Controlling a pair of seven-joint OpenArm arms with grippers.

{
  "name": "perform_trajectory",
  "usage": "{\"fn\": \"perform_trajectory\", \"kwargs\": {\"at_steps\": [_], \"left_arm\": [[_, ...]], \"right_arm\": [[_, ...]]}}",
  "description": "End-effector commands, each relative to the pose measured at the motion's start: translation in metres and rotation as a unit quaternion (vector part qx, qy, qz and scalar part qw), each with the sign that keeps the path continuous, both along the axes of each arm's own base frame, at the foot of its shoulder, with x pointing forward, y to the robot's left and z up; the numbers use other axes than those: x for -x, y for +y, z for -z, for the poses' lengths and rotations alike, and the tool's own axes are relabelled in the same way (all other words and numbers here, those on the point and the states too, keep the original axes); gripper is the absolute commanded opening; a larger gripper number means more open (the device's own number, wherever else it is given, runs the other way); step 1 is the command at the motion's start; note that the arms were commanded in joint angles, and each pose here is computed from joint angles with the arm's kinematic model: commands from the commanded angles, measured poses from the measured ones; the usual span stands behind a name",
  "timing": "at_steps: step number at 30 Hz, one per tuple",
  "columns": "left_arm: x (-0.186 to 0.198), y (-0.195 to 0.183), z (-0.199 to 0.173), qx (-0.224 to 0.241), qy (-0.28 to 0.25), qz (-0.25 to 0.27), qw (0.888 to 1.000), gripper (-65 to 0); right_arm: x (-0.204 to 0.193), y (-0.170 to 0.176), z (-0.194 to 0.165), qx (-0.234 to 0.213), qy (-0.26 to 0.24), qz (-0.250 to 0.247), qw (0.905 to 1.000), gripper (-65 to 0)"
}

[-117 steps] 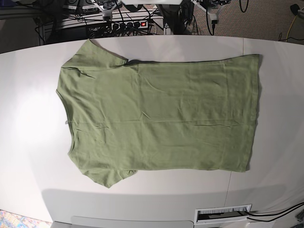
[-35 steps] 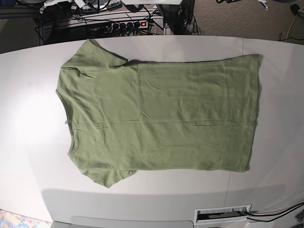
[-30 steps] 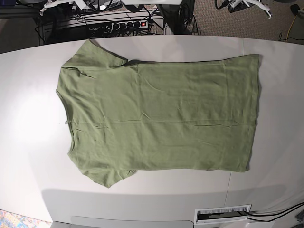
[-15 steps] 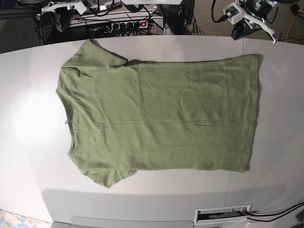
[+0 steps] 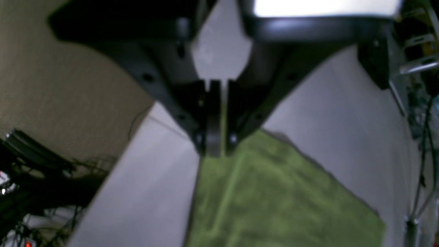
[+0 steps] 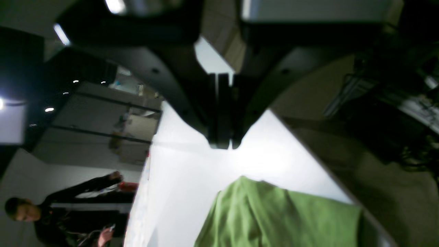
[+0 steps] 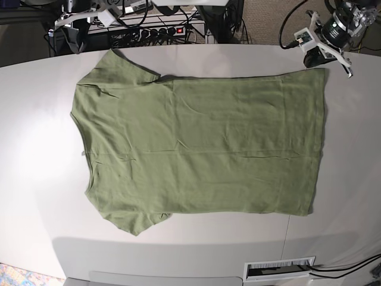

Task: Fold the T-shirt properly
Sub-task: 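Move the left gripper down to the green T-shirt's shoulder corner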

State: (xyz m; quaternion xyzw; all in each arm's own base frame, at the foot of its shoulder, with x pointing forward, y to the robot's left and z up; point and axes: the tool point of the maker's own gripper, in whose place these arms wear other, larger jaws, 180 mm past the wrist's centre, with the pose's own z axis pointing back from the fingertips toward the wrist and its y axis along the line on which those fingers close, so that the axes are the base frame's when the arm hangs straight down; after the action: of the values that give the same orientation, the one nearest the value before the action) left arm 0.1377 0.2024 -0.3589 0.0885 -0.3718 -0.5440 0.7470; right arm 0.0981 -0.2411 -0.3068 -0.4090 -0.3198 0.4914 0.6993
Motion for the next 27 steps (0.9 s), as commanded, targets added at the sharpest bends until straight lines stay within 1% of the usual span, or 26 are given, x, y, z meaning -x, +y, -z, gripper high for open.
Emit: {"fn": "perform_trajectory", "kwargs": {"at_steps": [1,5,7,9,11,12,17,21,24,25,26,27], "left_arm": [[-0.005,-0.003,-0.005,0.01,-0.012,0.013,1.0,-56.7],[-0.005,0.0,0.008,0.01,0.006,0.038,0.999,-45.9],[-0.009,0.004,0.01,0.006,0.004,0.036,0.999,-43.4],[-0.013,0.003,0.011,0.006,0.001,0.038,0.999,-43.2],[-0.013,-0.002,0.016,0.01,0.006,0.043,0.999,-43.2],[-0.011,-0.004,0.021,0.01,0.012,0.049,0.999,-43.2],[-0.004,-0.012,0.057,-0.032,0.033,0.101,0.994,-43.2],[-0.009,-0.014,0.069,-0.064,0.017,0.109,0.992,-43.2],[-0.014,-0.015,0.072,-0.067,0.014,0.115,0.991,-43.3],[-0.017,-0.014,0.071,-0.069,0.012,0.116,0.991,-44.1],[-0.019,-0.012,0.07,-0.072,0.009,0.116,0.991,-46.7],[-0.022,-0.01,0.069,-0.077,0.007,0.116,0.99,-50.8]], "right_arm": [[-0.004,0.002,-0.009,0.008,-0.015,-0.01,0.9998,-65.0],[-0.006,0.002,-0.01,0.014,-0.019,-0.015,0.9996,-65.0],[-0.006,0.002,-0.01,0.014,-0.019,-0.015,0.9996,-65.0],[-0.006,0.002,-0.01,0.014,-0.019,-0.016,0.9996,-65.0],[-0.006,0.003,-0.01,0.013,-0.019,-0.017,0.9996,-53.6],[-0.006,0.003,-0.01,0.014,-0.019,-0.017,0.9996,-50.3],[-0.006,0.0,-0.01,0.017,-0.017,-0.009,0.9997,-49.8],[-0.005,-0.001,-0.01,0.018,-0.017,-0.006,0.9997,-49.8],[-0.005,-0.003,-0.01,0.02,-0.016,-0.002,0.9997,-49.8],[-0.004,-0.004,-0.01,0.021,-0.016,0.0,0.9996,-49.8],[-0.004,-0.004,-0.01,0.022,-0.016,0.002,0.9996,-49.8],[-0.004,-0.004,-0.01,0.022,-0.016,0.001,0.9996,-49.8]]}}
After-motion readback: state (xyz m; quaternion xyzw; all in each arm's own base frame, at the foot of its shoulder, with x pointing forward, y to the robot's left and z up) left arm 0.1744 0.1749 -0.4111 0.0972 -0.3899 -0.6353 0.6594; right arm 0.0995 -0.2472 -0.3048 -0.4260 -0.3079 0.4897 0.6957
